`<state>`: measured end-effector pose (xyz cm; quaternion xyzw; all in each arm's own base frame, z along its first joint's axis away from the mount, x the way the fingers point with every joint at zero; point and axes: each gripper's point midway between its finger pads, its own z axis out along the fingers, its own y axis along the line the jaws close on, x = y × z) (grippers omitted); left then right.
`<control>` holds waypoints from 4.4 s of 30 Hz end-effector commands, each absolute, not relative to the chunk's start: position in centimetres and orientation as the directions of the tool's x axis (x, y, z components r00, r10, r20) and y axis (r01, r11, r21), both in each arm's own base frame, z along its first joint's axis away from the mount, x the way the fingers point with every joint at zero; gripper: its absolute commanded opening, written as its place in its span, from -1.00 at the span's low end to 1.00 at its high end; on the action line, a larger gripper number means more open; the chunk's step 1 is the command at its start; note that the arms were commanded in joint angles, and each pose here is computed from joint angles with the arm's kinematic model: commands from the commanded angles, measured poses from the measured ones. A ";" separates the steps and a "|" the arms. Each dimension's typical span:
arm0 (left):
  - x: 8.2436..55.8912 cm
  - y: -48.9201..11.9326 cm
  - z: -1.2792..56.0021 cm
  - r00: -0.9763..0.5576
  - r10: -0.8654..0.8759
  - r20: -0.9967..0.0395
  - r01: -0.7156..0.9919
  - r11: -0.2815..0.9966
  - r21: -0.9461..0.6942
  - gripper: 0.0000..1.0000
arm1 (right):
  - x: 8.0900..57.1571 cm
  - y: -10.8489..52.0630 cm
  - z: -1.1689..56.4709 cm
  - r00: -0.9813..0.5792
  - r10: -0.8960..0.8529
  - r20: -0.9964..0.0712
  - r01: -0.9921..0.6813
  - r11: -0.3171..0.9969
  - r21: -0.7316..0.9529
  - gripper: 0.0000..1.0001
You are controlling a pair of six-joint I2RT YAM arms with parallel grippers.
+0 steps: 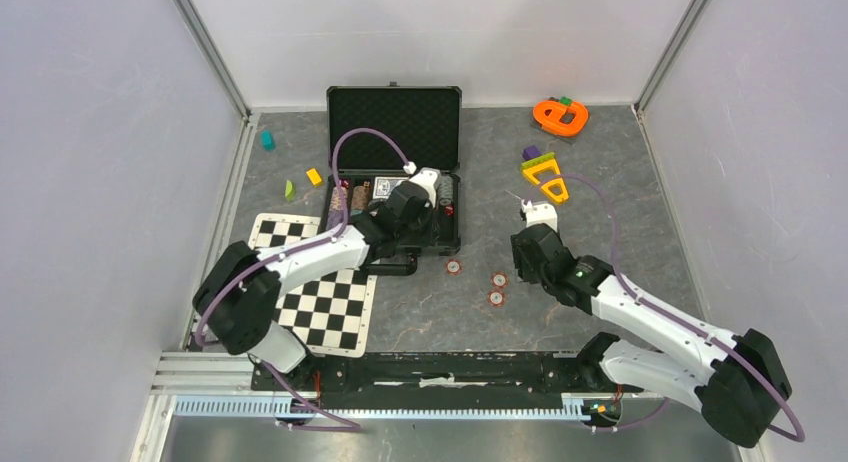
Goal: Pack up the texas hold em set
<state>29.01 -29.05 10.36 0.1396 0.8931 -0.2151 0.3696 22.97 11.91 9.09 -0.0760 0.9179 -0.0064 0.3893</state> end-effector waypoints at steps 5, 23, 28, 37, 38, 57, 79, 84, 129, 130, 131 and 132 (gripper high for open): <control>32.5 -30.3 9.1 -0.695 0.065 -0.716 0.342 0.906 -0.250 -0.96 | 22.6 12.3 7.7 -0.688 -0.113 -0.717 -0.135 0.990 -0.027 0.12; 32.0 -28.0 8.8 -0.711 -0.132 -0.691 0.265 0.860 -0.437 -0.96 | 22.5 12.9 6.5 -0.704 -0.151 -0.694 -0.179 0.983 -0.033 0.11; 32.2 -26.8 7.8 -0.731 -0.129 -0.669 0.229 0.878 -0.420 -0.96 | 22.3 12.7 6.3 -0.705 -0.151 -0.693 -0.177 0.984 -0.035 0.11; 30.8 -27.8 8.9 -0.728 -0.041 -0.684 0.329 0.855 -0.402 -0.96 | 22.2 13.6 5.9 -0.716 -0.223 -0.662 -0.256 0.965 -0.048 0.31; 30.4 -28.0 9.1 -0.724 -0.018 -0.690 0.347 0.854 -0.387 -0.93 | 22.2 13.8 5.9 -0.720 -0.240 -0.651 -0.272 0.961 -0.054 0.33; 24.2 -24.0 14.2 -0.498 0.091 -0.862 0.523 0.824 -0.215 0.49 | 21.4 18.5 2.9 -0.808 -0.442 -0.390 -0.486 0.874 0.019 0.32; 21.7 -24.5 15.9 -0.370 -0.017 -0.929 0.644 0.716 -0.270 0.67 | 22.0 18.0 0.3 -0.855 -0.410 -0.318 -0.447 0.893 0.049 0.01; 21.6 -24.3 16.1 -0.362 -0.025 -0.932 0.647 0.713 -0.271 0.69 | 21.9 17.6 0.5 -0.855 -0.414 -0.314 -0.445 0.895 0.033 -0.18; 20.5 -39.4 7.9 -0.473 0.537 -0.698 0.706 0.705 0.064 0.99 | 22.8 2.3 22.0 -0.179 0.171 -0.969 0.249 0.961 0.123 0.96; 20.6 -40.1 7.8 -0.466 0.552 -0.692 0.710 0.700 0.079 0.99 | 22.5 2.0 22.6 -0.136 0.201 -0.970 0.240 0.957 0.164 0.96; 20.7 -40.7 7.3 -0.467 0.569 -0.677 0.717 0.692 0.087 0.99 | 22.3 2.0 23.0 -0.108 0.219 -0.970 0.225 0.956 0.190 0.96; 20.6 -41.2 6.6 -0.474 0.582 -0.661 0.720 0.688 0.089 0.99 | 22.0 1.8 23.5 -0.079 0.239 -0.968 0.215 0.952 0.218 0.96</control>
